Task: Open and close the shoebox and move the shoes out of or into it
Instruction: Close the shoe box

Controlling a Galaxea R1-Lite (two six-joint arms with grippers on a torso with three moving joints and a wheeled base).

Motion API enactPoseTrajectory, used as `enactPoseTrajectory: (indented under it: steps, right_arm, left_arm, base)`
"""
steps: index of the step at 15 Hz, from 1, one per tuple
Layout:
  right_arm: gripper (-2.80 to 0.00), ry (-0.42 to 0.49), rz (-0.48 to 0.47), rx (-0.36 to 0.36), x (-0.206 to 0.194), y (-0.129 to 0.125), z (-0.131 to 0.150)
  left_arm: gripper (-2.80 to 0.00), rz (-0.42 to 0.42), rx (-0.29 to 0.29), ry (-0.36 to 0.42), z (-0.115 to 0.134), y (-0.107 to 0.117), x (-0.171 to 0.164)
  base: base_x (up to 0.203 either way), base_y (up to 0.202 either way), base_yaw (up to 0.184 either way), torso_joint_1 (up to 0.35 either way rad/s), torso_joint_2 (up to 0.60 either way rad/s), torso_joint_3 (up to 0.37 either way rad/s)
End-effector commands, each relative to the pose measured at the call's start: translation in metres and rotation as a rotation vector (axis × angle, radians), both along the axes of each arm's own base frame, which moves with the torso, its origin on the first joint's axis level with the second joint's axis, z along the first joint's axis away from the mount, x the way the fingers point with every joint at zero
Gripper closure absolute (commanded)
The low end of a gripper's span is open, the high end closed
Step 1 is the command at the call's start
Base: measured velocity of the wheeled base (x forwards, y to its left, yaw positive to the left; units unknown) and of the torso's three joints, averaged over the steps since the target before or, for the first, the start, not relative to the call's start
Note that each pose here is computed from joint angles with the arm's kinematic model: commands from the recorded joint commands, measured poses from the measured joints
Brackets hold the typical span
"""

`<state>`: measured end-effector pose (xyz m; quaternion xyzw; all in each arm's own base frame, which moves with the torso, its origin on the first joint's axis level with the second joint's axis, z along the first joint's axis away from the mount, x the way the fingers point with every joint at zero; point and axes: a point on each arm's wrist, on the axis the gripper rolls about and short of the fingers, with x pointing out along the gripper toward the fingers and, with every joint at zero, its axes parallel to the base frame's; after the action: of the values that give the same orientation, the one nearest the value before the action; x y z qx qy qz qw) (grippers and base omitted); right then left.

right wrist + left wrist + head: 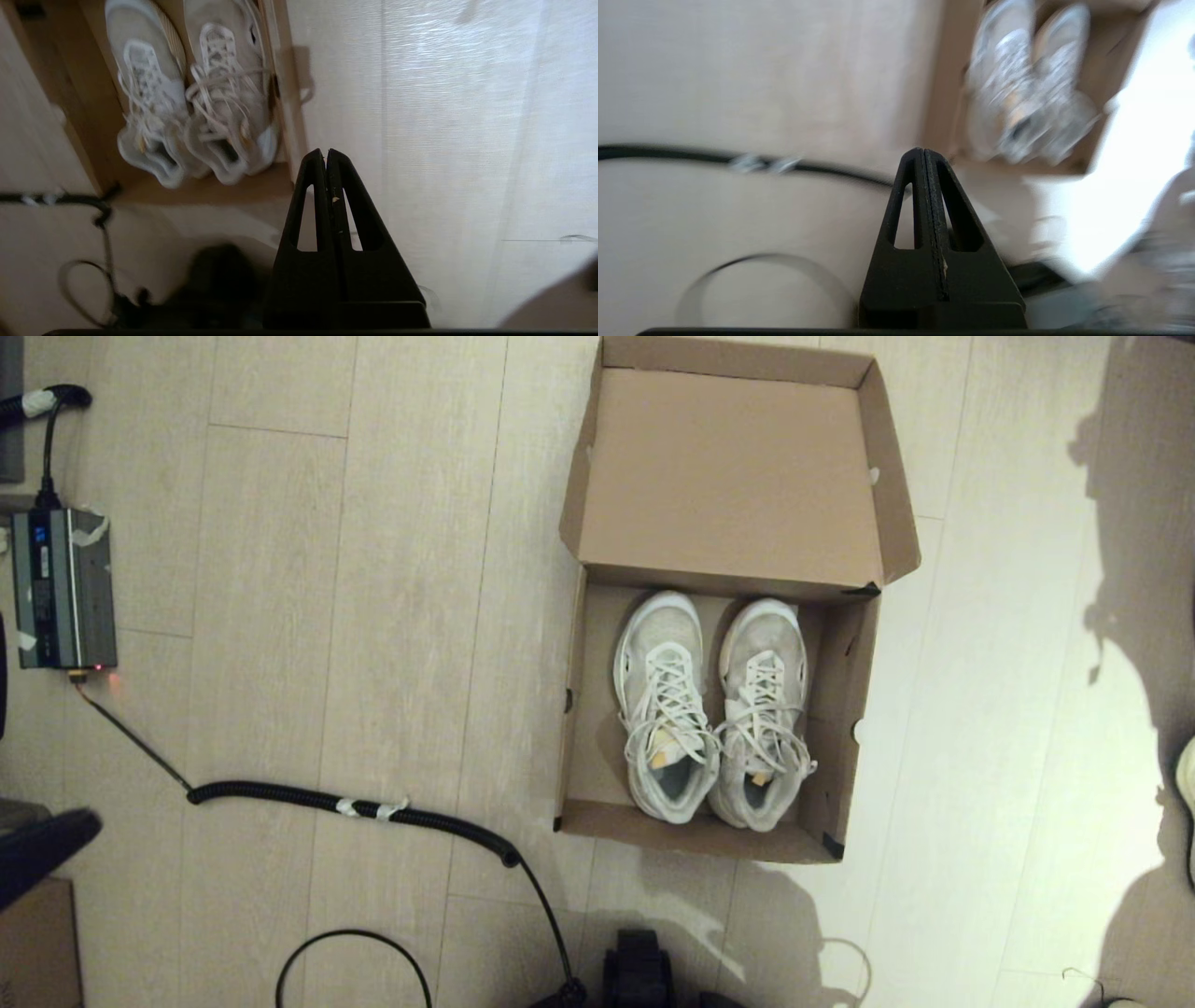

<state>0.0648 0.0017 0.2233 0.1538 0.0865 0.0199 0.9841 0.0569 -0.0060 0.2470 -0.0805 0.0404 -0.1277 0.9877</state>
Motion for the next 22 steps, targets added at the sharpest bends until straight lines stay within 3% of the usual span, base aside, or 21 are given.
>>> enactPoseTrajectory:
  steps: [1, 4, 6, 9, 11, 13, 17, 20, 22]
  right_arm:
    - [0.00, 0.220, 0.000, 0.070, 0.079, 0.001, -0.008]
    - [0.00, 0.277, 0.083, 0.191, 0.160, -0.005, -0.026]
    - [0.00, 0.233, 0.176, 0.260, 0.206, -0.021, -0.040]
    - [0.00, 0.036, 0.356, 0.287, 0.245, -0.069, -0.024]
    - [0.00, -0.014, 0.465, 0.283, 0.245, -0.091, -0.010]
    - [0.00, -0.014, 0.541, 0.288, 0.248, -0.101, -0.012]
    - [0.00, 0.007, 0.610, 0.248, 0.277, -0.107, -0.049]
    - [0.00, -0.030, 0.627, 0.224, 0.298, -0.106, -0.059]
    - [0.00, -0.062, 0.599, 0.241, 0.313, -0.107, -0.054]
  left_arm:
    - [0.00, -0.053, -0.072, 0.219, 0.003, -0.002, 0.092]
    - [0.00, -0.158, -0.184, 0.322, 0.001, -0.005, 0.173]
    - [0.00, -0.233, -0.231, 0.354, -0.008, -0.007, 0.219]
    - [0.00, -0.346, -0.324, 0.280, 0.009, -0.016, 0.271]
    - [0.00, -0.399, -0.374, 0.251, 0.023, -0.028, 0.289]
    - [0.00, -0.446, -0.380, 0.244, 0.025, -0.046, 0.303]
    - [0.00, -0.460, -0.365, 0.203, 0.016, -0.083, 0.348]
    - [0.00, -0.494, -0.349, 0.063, 0.019, -0.102, 0.369]
    - [0.00, -0.512, -0.349, 0.032, 0.022, -0.110, 0.374]
  base:
    - [0.000, 0.000, 0.000, 0.000, 0.00, 0.000]
    - [0.000, 0.000, 0.000, 0.000, 0.00, 0.000]
    - [0.000, 0.000, 0.000, 0.000, 0.00, 0.000]
    - [0.000, 0.000, 0.000, 0.000, 0.00, 0.000]
    - [0.000, 0.000, 0.000, 0.000, 0.00, 0.000]
    - [0.000, 0.000, 0.000, 0.000, 0.00, 0.000]
    - [0.000, 0.000, 0.000, 0.000, 0.00, 0.000]
    - [0.000, 0.000, 0.000, 0.000, 0.00, 0.000]
    - [0.000, 0.000, 0.000, 0.000, 0.00, 0.000]
